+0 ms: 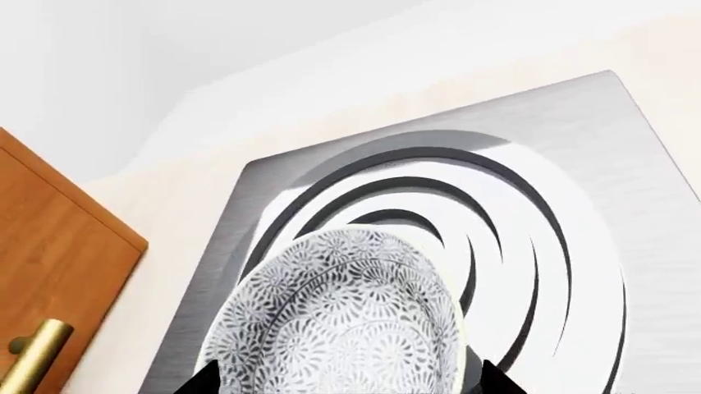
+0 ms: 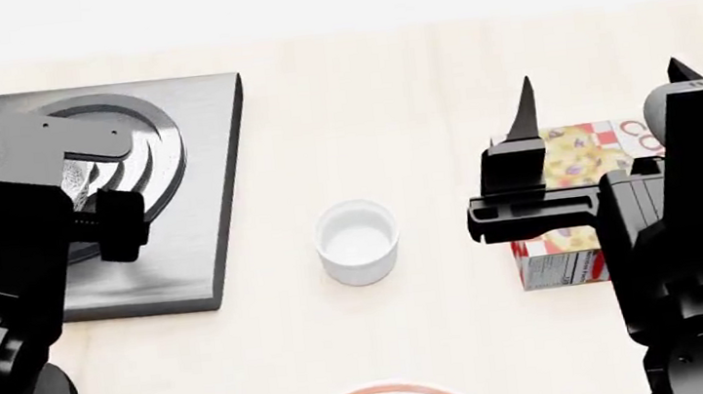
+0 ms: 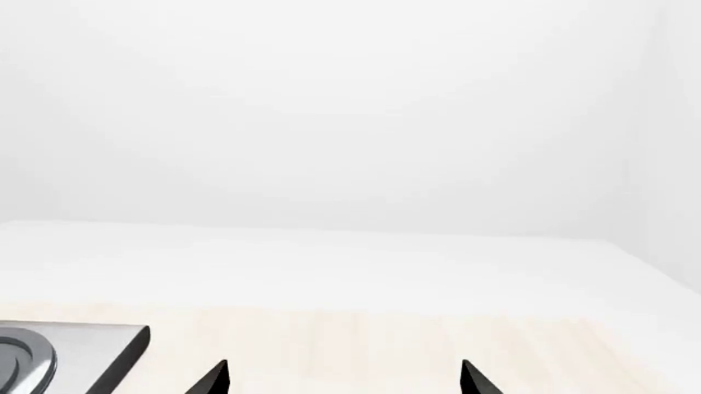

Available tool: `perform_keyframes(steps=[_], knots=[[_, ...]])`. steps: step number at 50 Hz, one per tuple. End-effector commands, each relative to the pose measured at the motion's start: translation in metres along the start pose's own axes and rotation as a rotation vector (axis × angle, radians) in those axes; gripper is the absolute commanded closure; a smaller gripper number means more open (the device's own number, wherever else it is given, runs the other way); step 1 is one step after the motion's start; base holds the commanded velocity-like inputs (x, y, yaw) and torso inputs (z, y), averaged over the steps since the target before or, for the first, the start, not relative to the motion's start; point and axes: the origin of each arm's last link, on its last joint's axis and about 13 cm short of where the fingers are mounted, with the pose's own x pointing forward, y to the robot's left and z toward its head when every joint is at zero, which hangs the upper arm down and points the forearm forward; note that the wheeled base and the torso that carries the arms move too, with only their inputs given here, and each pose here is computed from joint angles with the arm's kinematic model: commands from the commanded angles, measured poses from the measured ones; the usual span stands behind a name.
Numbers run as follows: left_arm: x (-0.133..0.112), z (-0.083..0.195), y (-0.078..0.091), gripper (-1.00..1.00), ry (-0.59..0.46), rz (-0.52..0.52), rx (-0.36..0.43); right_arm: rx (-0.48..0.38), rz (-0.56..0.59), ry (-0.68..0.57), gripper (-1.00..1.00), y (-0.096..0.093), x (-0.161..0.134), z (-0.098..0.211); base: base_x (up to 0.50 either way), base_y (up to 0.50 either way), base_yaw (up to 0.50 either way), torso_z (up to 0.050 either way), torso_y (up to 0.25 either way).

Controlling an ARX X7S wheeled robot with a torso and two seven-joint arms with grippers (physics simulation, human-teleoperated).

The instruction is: Pick the akita bowl on the stove and place it on the plate.

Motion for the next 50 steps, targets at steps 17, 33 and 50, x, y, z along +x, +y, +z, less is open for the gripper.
perform_keyframes(steps=[17, 33, 50], knots=[[0.0004, 0.0010, -0.0057, -1.00, -0.007, -0.070, -0.016, 0.013, -0.015, -0.005, -1.00, -0.0018, 0.0004, -0.0005, 0.00, 0.00, 0.00, 0.000, 0.000], [0.0007, -0.0011, -0.0059, -1.00, -0.004, -0.075, -0.009, 0.013, -0.015, -0.005, -1.00, -0.0017, 0.0007, -0.0006, 0.00, 0.00, 0.00, 0.000, 0.000], [-0.0005, -0.0016, -0.0051, -1.00, 0.011, -0.078, -0.015, 0.013, -0.015, -0.005, -1.00, -0.0013, 0.0000, 0.0009, 0.00, 0.00, 0.00, 0.000, 0.000]])
